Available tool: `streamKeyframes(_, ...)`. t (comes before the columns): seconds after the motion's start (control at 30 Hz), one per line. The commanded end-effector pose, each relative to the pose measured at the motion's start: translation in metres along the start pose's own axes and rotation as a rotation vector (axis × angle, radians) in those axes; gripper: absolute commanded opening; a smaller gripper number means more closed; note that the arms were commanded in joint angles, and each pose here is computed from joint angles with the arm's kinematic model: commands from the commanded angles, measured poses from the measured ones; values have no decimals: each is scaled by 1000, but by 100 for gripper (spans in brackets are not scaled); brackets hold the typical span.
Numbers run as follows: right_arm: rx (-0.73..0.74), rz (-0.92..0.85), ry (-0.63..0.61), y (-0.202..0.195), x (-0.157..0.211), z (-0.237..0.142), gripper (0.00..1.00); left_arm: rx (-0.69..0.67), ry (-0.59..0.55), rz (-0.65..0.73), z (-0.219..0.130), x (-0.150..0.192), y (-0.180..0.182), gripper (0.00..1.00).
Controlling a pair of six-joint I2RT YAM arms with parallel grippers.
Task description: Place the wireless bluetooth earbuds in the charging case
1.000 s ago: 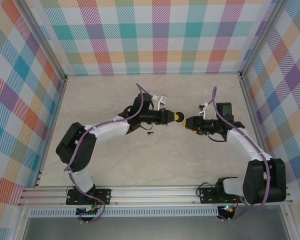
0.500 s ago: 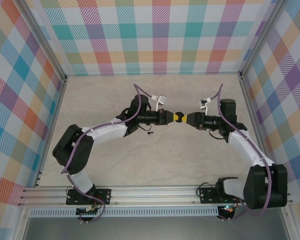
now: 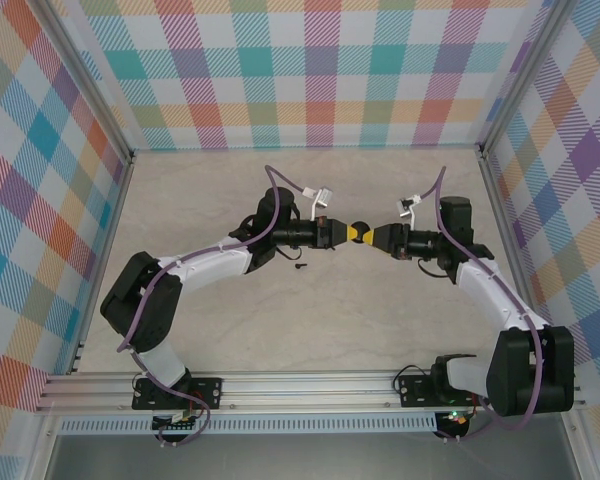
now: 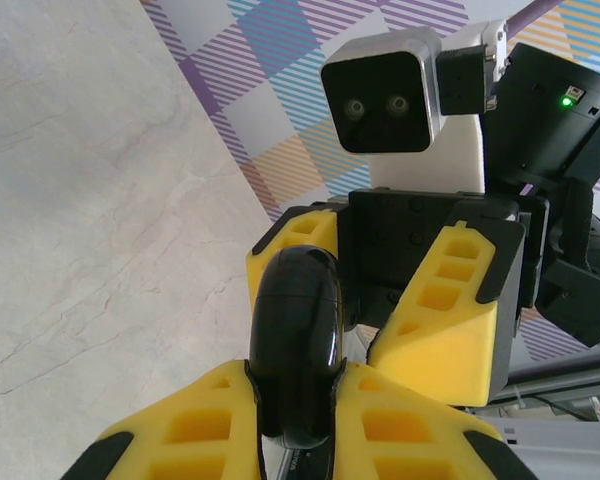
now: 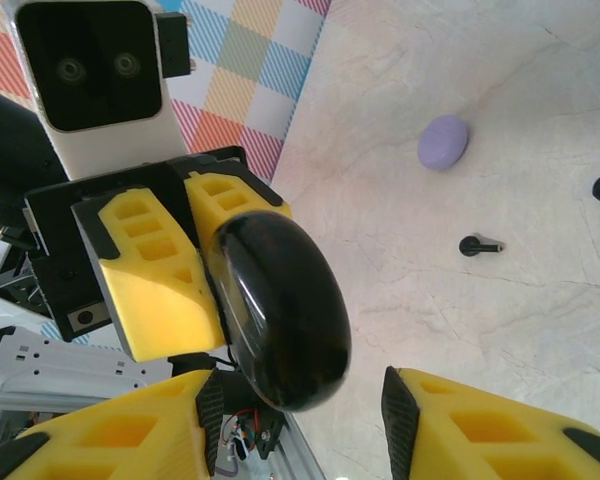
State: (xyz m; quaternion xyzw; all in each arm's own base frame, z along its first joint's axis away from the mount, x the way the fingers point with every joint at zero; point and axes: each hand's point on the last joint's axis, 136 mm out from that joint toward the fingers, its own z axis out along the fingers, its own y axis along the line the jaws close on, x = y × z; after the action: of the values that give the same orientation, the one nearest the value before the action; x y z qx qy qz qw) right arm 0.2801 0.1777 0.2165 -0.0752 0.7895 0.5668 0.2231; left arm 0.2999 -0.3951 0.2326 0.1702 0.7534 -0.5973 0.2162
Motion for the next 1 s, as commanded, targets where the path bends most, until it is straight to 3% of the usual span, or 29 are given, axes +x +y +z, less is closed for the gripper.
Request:
streamKeyframes(0.0,-60,-63,-4,18,-12,-3,47,78,-22,71,-8,-7,-32,10)
streamKeyframes(0.2,-84,-82,2,25,-13,-4,43,79,-15,71,-5,-4,-33,10)
streamKeyframes(0.7,-92,-92,0,26,-20,-2,45,99,-9,82,-5,-2,-42,10)
streamKeyframes(0.97,-126,-106,11,36,-19,-4,40,94,-8,77,-3,-1,-40,10)
